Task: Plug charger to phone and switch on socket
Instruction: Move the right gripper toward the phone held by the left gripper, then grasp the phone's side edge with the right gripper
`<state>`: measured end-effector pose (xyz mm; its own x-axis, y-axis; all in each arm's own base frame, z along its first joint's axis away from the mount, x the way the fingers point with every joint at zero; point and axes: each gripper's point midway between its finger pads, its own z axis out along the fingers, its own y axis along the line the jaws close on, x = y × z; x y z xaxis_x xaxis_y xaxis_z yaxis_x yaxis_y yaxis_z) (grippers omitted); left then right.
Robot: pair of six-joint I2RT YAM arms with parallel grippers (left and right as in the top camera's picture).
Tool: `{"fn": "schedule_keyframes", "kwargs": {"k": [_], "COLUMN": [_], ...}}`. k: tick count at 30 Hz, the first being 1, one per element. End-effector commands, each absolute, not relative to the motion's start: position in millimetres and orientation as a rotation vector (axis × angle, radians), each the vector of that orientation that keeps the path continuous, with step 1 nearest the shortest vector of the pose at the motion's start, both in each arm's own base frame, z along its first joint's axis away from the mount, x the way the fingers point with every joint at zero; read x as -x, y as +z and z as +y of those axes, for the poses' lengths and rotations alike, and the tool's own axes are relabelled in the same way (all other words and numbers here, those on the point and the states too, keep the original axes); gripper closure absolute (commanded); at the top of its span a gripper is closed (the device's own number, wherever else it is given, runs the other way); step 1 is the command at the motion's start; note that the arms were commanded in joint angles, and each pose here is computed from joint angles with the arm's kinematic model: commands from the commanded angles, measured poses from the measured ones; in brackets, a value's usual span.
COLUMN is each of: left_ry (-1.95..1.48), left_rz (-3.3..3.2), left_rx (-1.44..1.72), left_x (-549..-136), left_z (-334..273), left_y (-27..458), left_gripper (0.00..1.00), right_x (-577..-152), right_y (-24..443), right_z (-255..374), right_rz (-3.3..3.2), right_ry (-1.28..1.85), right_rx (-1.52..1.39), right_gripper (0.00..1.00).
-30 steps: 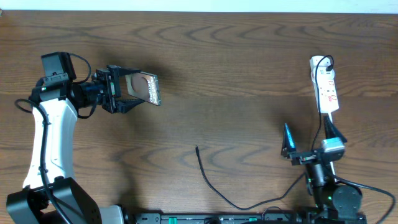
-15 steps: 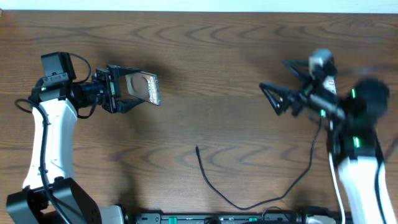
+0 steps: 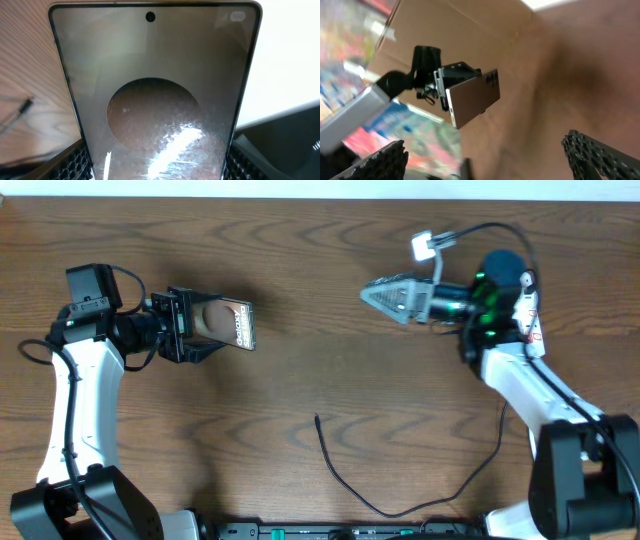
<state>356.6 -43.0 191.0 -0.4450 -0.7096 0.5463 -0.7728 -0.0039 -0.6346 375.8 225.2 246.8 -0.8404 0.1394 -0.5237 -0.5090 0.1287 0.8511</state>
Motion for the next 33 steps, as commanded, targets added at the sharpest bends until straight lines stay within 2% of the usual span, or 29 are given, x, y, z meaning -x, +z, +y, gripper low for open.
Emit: {"fn": "schedule_keyframes", "kwargs": {"k": [1,7,15,33], "left_ry": [1.416,1.279,1.232,1.138], "left_rz": [-2.261,-2.289,-2.336,-2.409], "left_rx": [-1.693,-1.789,-1.741,-1.671], "left_x": [-362.3,-357.4,-355.4,-350.8], "left_z": [-30.1,-19.5,-35.6,-68.5], "left_y": [194.7,180.3,176.4,169.2], "left_gripper": [0.93,0.92,0.93,0.93], "right_x": [-379.3,-361.9,-336.5,-325.9], "right_y": [239.0,233.5,227.2,191.0], "right_z": [251.9,288.4,322.5,345.9], "right_rz": [2.016,2.03,2.032,2.187], "right_ry": [1.839,1.847,1.836,1.706], "right_rx": [0.184,0.257,0.393,0.319], "right_gripper": [0.01,0.01,0.01,0.01]}}
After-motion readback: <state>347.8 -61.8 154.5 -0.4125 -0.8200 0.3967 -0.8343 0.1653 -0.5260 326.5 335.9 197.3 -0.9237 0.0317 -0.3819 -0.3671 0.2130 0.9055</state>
